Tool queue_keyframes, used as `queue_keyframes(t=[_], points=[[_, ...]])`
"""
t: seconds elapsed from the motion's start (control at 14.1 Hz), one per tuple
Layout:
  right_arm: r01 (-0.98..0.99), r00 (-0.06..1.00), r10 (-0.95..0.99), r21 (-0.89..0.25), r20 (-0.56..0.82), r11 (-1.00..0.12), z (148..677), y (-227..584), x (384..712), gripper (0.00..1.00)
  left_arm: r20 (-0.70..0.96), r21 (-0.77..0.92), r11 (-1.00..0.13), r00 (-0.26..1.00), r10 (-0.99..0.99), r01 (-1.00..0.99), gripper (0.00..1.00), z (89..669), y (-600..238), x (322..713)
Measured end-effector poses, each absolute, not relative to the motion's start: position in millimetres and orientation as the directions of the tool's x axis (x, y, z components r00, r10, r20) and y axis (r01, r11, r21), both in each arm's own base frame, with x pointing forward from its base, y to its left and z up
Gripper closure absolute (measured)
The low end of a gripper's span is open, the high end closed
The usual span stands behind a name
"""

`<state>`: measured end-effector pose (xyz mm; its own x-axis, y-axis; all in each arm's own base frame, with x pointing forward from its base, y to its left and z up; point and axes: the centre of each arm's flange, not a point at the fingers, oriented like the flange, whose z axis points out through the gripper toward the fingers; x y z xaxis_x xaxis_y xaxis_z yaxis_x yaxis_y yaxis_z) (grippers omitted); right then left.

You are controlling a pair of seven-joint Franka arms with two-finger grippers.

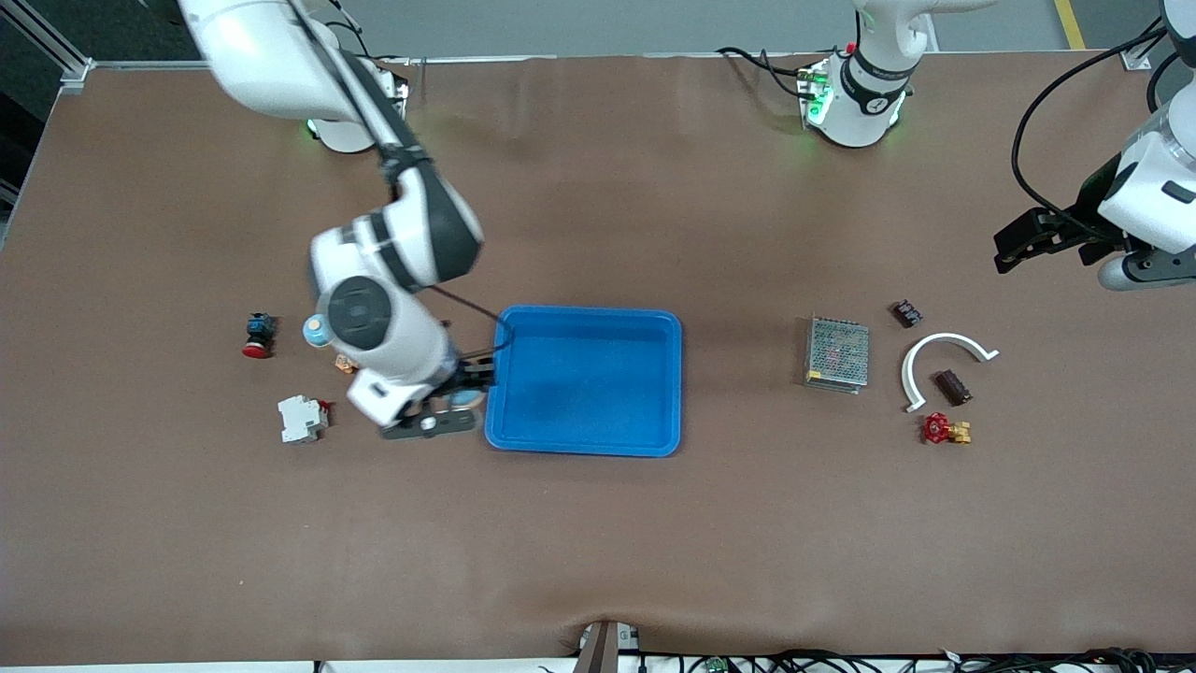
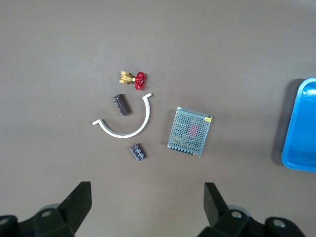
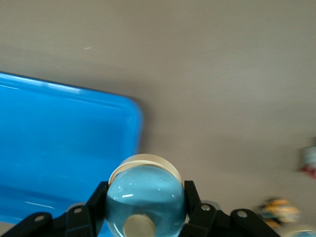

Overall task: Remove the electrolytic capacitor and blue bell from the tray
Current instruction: 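Carry the bell beside the white breaker and lower it with the right gripper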

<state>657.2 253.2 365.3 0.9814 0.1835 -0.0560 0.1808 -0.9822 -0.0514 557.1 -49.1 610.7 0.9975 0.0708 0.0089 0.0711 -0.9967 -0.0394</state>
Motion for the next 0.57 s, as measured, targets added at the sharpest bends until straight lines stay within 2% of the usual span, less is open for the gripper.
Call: queue_keyframes(t=[0.28,0.57], points=[[0.397,0.914,0.402,-0.077,-0.060,-0.915,368,115,689,0.34,0.009,-0.039,-0.997,0.997,0.071,0.071,0.00,611,-49,557],[0.580,0.810,0.584,-0.090,-0.041,-0.810,362,9,697,0.34,0.010,-0.039,-0.997,0.997,0.072,0.072,0.00,611,-48,557]])
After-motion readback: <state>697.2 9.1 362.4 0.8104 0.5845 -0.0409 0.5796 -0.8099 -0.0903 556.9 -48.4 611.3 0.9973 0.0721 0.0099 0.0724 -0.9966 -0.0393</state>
